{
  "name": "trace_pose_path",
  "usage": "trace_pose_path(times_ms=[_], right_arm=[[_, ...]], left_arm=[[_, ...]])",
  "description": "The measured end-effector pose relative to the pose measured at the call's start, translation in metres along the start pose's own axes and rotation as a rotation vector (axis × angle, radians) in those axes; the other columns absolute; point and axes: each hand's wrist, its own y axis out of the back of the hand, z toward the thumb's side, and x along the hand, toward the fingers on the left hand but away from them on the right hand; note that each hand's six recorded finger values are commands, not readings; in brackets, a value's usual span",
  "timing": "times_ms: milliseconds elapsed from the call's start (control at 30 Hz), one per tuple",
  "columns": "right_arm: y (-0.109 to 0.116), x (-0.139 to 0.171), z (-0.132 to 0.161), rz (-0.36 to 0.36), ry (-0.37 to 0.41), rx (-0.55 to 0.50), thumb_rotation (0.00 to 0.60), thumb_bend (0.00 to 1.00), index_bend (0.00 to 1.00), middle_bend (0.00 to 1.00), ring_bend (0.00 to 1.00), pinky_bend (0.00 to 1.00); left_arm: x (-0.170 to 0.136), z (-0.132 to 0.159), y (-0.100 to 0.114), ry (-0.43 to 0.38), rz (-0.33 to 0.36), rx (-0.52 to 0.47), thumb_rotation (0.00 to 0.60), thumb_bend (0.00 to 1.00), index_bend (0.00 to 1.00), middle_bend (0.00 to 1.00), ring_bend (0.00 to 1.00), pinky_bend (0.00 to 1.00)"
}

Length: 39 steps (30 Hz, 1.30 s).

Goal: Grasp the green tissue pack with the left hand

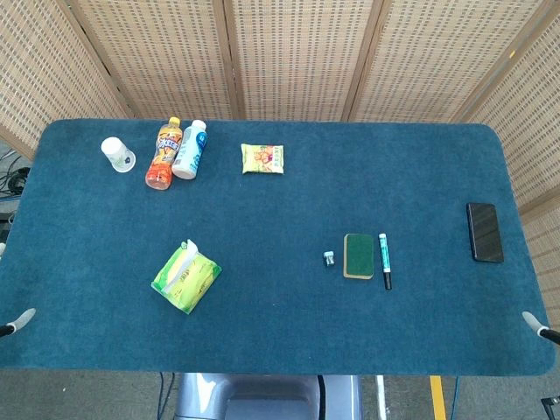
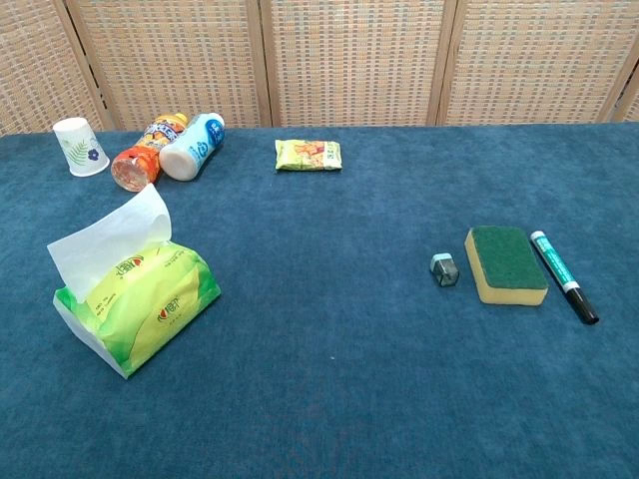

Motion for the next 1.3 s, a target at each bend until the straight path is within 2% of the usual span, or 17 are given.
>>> trace_pose_path(times_ms=[233,333,433,533,633,767,867,900,1000,1167,1267,1300], right_arm=[[-0.002,-0.002,0.002,0.007,-0.002,-0.011,0.600,0.00,0.00,0.00,0.00,0.00],[-0.004,-0.004,0.001,0.015,-0.010,-0.008,0.600,0.00,0.00,0.00,0.00,0.00],[-0.005,-0.006,0.000,0.019,-0.019,-0.007,0.600,0.00,0.00,0.00,0.00,0.00],[-0.005,-0.008,-0.003,0.019,-0.035,-0.007,0.600,0.00,0.00,0.00,0.00,0.00],[-0.005,-0.010,-0.006,0.016,-0.050,-0.012,0.600,0.00,0.00,0.00,0.00,0.00],[-0.004,-0.010,-0.009,0.016,-0.059,-0.022,0.600,0.00,0.00,0.00,0.00,0.00],[-0.005,-0.011,-0.011,0.021,-0.063,-0.028,0.600,0.00,0.00,0.00,0.00,0.00],[-0.005,-0.011,-0.012,0.023,-0.064,-0.029,0.600,0.00,0.00,0.00,0.00,0.00],[-0.006,-0.011,-0.013,0.026,-0.065,-0.034,0.600,0.00,0.00,0.00,0.00,0.00],[-0.006,-0.011,-0.014,0.029,-0.067,-0.041,0.600,0.00,0.00,0.00,0.00,0.00],[-0.006,-0.012,-0.015,0.031,-0.068,-0.047,0.600,0.00,0.00,0.00,0.00,0.00],[-0.006,-0.012,-0.015,0.031,-0.068,-0.049,0.600,0.00,0.00,0.00,0.00,0.00]], left_arm=[[0.005,0.006,-0.004,-0.079,0.009,0.012,0.600,0.10,0.00,0.00,0.00,0.00],[0.017,0.013,-0.007,-0.158,0.002,0.046,0.600,0.10,0.00,0.00,0.00,0.00],[0.033,0.026,-0.011,-0.275,-0.009,0.096,0.600,0.13,0.00,0.00,0.00,0.00],[0.053,0.045,-0.015,-0.431,-0.016,0.173,0.600,0.19,0.00,0.00,0.00,0.00],[0.075,0.072,-0.023,-0.644,-0.010,0.304,0.600,0.21,0.00,0.00,0.00,0.00],[0.101,0.112,-0.040,-0.974,0.018,0.528,0.600,0.21,0.00,0.00,0.00,0.00],[0.116,0.140,-0.058,-1.170,0.050,0.667,0.600,0.21,0.00,0.00,0.00,0.00],[0.119,0.147,-0.063,-1.213,0.057,0.699,0.600,0.21,0.00,0.00,0.00,0.00],[0.128,0.164,-0.083,-1.320,0.060,0.803,0.600,0.21,0.00,0.00,0.00,0.00],[0.128,0.177,-0.101,-1.389,0.049,0.833,0.600,0.25,0.00,0.00,0.00,0.02],[0.125,0.178,-0.109,-1.426,0.038,0.850,0.600,0.34,0.03,0.00,0.03,0.11],[0.124,0.178,-0.111,-1.437,0.034,0.857,0.600,0.37,0.09,0.01,0.07,0.14]])
